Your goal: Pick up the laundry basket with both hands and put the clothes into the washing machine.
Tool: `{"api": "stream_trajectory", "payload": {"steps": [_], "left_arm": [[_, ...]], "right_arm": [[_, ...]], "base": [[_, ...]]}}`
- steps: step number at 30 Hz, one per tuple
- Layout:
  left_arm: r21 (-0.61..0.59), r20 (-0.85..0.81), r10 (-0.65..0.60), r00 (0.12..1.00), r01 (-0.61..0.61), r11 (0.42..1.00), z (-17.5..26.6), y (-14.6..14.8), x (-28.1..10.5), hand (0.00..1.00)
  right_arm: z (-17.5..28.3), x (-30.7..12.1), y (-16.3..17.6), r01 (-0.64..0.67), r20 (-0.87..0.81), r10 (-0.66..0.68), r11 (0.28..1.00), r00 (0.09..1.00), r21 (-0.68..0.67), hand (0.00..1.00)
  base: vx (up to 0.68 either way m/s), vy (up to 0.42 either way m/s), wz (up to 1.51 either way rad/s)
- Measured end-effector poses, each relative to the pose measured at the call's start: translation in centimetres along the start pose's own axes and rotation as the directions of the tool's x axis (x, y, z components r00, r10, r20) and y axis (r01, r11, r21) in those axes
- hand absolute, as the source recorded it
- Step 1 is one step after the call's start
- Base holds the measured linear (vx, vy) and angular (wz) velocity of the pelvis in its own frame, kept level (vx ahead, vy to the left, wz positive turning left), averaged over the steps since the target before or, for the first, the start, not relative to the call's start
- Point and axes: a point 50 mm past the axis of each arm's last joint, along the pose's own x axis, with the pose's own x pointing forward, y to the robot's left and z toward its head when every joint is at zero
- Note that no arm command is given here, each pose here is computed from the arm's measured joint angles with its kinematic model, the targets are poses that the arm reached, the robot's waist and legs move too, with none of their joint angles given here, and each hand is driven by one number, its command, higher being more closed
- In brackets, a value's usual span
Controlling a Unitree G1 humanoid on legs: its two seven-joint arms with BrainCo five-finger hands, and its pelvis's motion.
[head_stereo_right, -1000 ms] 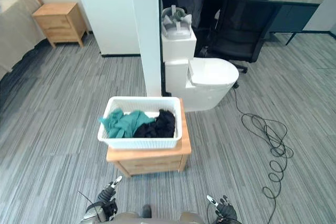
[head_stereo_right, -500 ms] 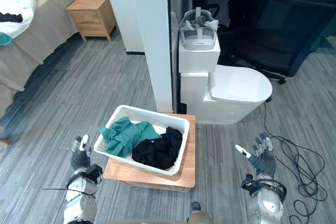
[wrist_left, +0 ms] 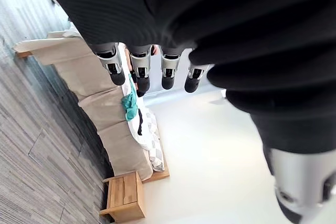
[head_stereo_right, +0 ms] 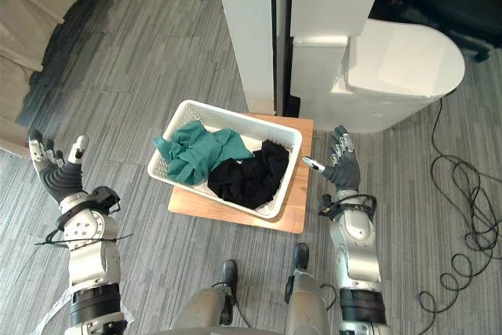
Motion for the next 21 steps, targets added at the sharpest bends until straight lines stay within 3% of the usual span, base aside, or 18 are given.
{"api": "stream_trajectory", "payload": {"steps": [4, 9, 21], "left_arm": [[0.062, 0.067, -0.069, 0.995, 0.064, 0.996, 1.1, -2.5, 2.9, 0.00], [0.170, 0.029, -0.170, 0.985, 0.162, 0.972, 0.7, -5.6, 5.6, 0.00], [0.304, -0.259, -0.250, 0.933, 0.325, 0.896, -3.1, -8.7, 7.7, 0.00]], "right_arm": [[0.4, 0.9, 0.5, 0.017, 0.013, -0.017, 1.000, 1.000, 0.007, 0.00], [0.6, 1.5, 1.1, 0.023, 0.020, -0.023, 1.000, 1.000, 0.004, 0.00], [-0.1, 2.3, 1.9, 0.024, -0.018, -0.024, 0.999, 1.000, 0.022, 0.00]], "base": [[-0.01, 0.000, -0.05], [-0.03, 0.017, -0.11], [-0.05, -0.024, -0.08]]}}
